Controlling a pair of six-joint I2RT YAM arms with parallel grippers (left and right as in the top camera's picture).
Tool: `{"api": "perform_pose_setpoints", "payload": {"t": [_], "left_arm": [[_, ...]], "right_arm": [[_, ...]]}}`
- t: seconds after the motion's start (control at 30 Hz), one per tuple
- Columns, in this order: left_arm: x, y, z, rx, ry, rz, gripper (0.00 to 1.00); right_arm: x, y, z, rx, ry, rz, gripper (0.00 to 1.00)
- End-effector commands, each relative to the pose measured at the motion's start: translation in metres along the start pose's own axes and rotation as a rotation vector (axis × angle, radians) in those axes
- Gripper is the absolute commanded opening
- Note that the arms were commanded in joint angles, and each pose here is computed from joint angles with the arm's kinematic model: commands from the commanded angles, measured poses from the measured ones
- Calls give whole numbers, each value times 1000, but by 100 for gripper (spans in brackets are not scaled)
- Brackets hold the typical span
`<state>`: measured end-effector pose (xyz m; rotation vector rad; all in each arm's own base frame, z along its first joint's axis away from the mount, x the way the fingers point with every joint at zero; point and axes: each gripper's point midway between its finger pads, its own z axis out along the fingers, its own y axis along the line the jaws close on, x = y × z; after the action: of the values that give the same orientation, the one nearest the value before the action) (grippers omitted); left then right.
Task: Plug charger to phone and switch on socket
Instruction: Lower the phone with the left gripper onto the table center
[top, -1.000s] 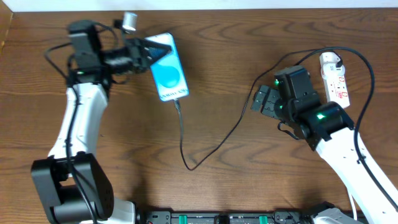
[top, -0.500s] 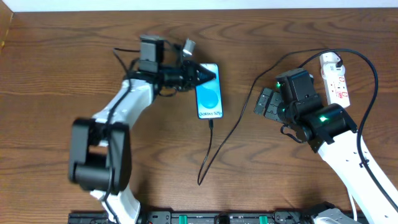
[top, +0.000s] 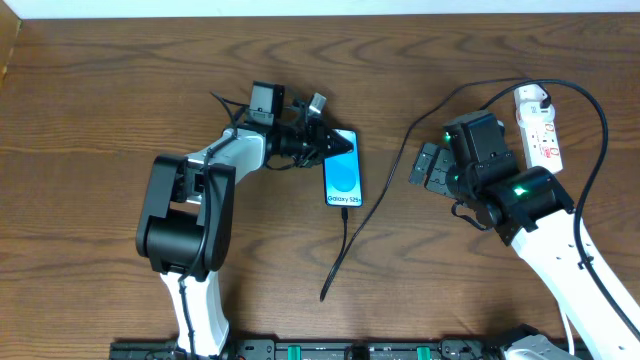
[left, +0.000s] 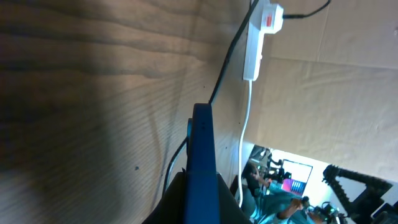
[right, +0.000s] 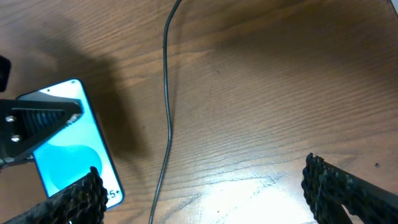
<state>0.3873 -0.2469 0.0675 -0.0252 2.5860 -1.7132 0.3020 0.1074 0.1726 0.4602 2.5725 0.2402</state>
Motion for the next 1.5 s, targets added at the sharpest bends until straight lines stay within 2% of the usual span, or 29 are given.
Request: {"api": "perform_pose_setpoints", "payload": {"t": [0.0,0.6,0.87,1.03,1.47], "left_arm": [[7,-5,7,17,31,45,7],[8,22,24,-148,-7,41,7],[7,26,25,-162,-10,55,7],[9,45,21,-260,-26,18,7],[11,47,20,-265,-16,23,8]], "right_arm": [[-6,-1,-5,5,-29,13,99],[-3,-2,-4,10,-15,9,99],[-2,-3,-4,13,-13,8,99],[-2,-3,-4,13,-12,8,99],[-2,-3,-4,13,-11,8,99]]}}
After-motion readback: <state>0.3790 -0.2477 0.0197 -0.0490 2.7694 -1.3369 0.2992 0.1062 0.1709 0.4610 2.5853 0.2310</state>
